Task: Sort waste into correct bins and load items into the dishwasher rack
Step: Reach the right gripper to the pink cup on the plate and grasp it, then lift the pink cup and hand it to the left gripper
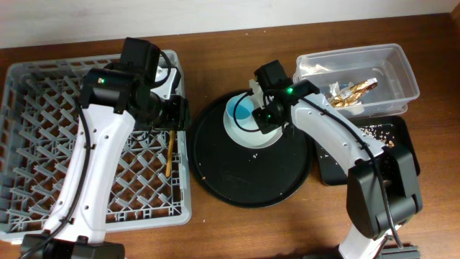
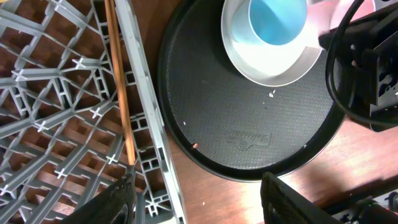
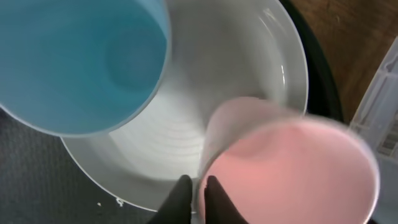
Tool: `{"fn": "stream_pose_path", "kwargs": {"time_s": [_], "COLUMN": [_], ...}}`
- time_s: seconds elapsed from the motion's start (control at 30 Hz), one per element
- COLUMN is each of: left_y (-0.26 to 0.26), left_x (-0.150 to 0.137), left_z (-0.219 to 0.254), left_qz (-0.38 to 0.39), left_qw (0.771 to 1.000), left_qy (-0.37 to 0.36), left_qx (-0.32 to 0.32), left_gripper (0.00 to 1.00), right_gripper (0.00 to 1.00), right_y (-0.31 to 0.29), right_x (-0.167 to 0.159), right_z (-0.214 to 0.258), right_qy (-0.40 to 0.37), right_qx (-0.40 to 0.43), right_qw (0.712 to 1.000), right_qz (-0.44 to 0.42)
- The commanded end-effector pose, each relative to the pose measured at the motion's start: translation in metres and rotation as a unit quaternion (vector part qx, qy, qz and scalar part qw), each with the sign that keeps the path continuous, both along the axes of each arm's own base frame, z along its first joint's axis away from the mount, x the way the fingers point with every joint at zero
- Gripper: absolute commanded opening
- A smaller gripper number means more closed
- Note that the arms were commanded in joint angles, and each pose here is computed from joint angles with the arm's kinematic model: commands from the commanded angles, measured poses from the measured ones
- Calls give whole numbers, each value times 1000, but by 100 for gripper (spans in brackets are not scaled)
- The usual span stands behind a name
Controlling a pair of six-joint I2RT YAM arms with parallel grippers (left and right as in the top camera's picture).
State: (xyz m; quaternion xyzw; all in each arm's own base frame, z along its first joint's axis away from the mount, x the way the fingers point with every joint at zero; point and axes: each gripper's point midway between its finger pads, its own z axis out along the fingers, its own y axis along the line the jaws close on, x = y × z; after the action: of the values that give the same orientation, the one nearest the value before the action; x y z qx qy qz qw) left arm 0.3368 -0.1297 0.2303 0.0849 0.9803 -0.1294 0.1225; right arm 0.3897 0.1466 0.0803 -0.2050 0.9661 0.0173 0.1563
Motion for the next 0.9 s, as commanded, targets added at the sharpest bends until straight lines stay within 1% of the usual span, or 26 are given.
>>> {"fn": "stream_pose_path", "kwargs": {"time_s": [0.0,0.03,0.07,0.1,0.13,0.17,0.2,0.23,0.27,0.3,0.33,0.37,0.4,0.43,0.47,0.53,0.6,0.63,0.73,0.8,0.83,0.87], "left_y": [0,0,0,-1,-2,-5,-7,-9,-16,-23,-48,-67,-83,-97,-106,-114,-117,-117,-118,-118,-118,-118], "left_x": [0,0,-1,-1,-2,-2,-3,-4,-7,-10,-20,-29,-39,-49,-57,-65,-69,-68,-66,-66,-66,-68], "left_z": [-4,-4,-4,-4,-3,-3,-2,-2,0,2,15,28,44,64,80,101,113,113,114,114,115,118], "left_qz": [-5,-5,-5,-6,-7,-9,-11,-14,-21,-37,-111,-174,-230,-282,-317,-353,-377,-382,-385,-386,-386,-386], "left_qw": [1000,1000,1000,1000,1000,1000,1000,1000,999,997,985,966,940,906,875,833,806,803,801,801,800,795], "left_qy": [2,2,3,3,5,7,8,10,17,19,16,4,-13,-35,-56,-85,-113,-119,-127,-128,-128,-129], "left_qx": [6,5,5,4,-1,-9,-14,-22,-40,-59,-130,-191,-251,-313,-360,-417,-443,-441,-440,-439,-441,-450], "left_gripper": [63,63,63,67,72,79,83,87,93,95,95,96,96,96,97,99,99,99,99,98,98,96], "right_gripper": [4,4,4,4,4,4,4,4,4,4,4,4,4,4,4,4,4,4,4,4,4,4], "right_y": [-2,-1,0,1,2,3,2,3,4,6,9,10,9,5,2,7,22,27,31,35,41,43], "right_x": [-3,-2,2,4,7,6,3,-7,-15,-28,-45,-55,-65,-76,-85,-105,-128,-139,-143,-147,-152,-154], "right_z": [-6,-3,13,27,55,91,119,159,179,208,242,258,271,285,294,308,318,320,320,327,338,343], "right_qy": [4,2,-9,-16,-29,-42,-51,-61,-64,-70,-82,-91,-99,-107,-110,-99,-83,-73,-65,-68,-82,-88], "right_qx": [-12,-11,-7,-4,2,9,14,32,48,78,123,146,169,198,222,291,357,375,391,412,437,449], "right_qw": [1000,1000,1000,1000,1000,999,999,998,997,994,988,984,978,970,964,938,900,885,876,863,840,829], "right_qz": [-1,-1,-1,-1,-1,0,0,5,10,17,36,56,72,86,102,160,237,266,274,284,311,322]}}
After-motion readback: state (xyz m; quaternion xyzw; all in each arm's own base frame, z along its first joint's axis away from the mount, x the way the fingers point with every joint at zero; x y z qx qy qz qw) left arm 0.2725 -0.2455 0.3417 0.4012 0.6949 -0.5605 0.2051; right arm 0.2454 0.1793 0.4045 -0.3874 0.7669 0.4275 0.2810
